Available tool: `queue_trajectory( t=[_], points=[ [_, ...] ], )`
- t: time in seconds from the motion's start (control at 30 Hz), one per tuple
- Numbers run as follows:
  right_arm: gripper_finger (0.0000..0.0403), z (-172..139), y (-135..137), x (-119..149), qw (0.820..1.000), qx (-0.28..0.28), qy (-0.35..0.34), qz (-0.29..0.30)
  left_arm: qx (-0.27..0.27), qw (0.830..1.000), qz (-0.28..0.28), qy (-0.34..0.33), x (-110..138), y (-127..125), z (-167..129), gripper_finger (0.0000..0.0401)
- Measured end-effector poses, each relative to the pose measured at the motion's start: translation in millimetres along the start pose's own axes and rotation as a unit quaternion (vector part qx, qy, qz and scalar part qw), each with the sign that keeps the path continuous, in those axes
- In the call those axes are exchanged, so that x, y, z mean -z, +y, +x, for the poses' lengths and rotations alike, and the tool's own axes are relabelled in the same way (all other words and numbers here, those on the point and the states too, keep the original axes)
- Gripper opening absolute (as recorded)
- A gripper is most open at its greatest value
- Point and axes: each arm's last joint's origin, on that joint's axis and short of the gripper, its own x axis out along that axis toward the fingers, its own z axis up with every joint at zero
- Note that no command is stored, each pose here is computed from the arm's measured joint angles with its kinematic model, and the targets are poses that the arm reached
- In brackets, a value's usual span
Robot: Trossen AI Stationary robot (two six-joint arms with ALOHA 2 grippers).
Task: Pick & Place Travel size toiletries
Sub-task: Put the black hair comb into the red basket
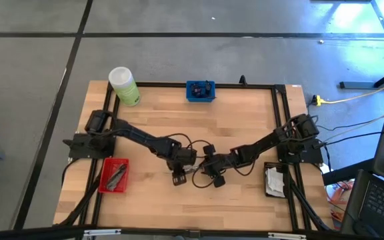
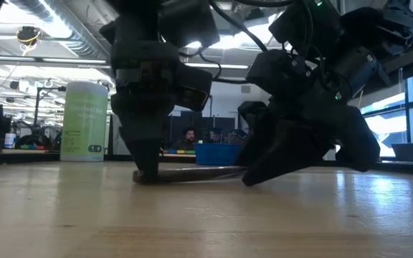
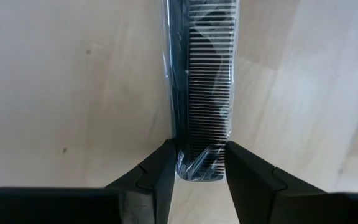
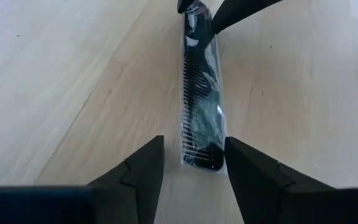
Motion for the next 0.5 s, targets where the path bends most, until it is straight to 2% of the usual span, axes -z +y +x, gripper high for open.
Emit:
queue_trajectory(
  t=[0.3,0.5],
  points=[
    [0.0108,0.3,-1.3,0.7,1.000,0.021,0.005,0.000,0.078,0.997,-0.003,0.024,-6.4,4.3,-0.7,0.0126],
    [0.0033,0.6,-0.4,0.9,1.000,0.003,0.003,0.001,0.077,0.997,-0.004,0.021,-7.4,5.7,-1.4,0.0126]
  ],
)
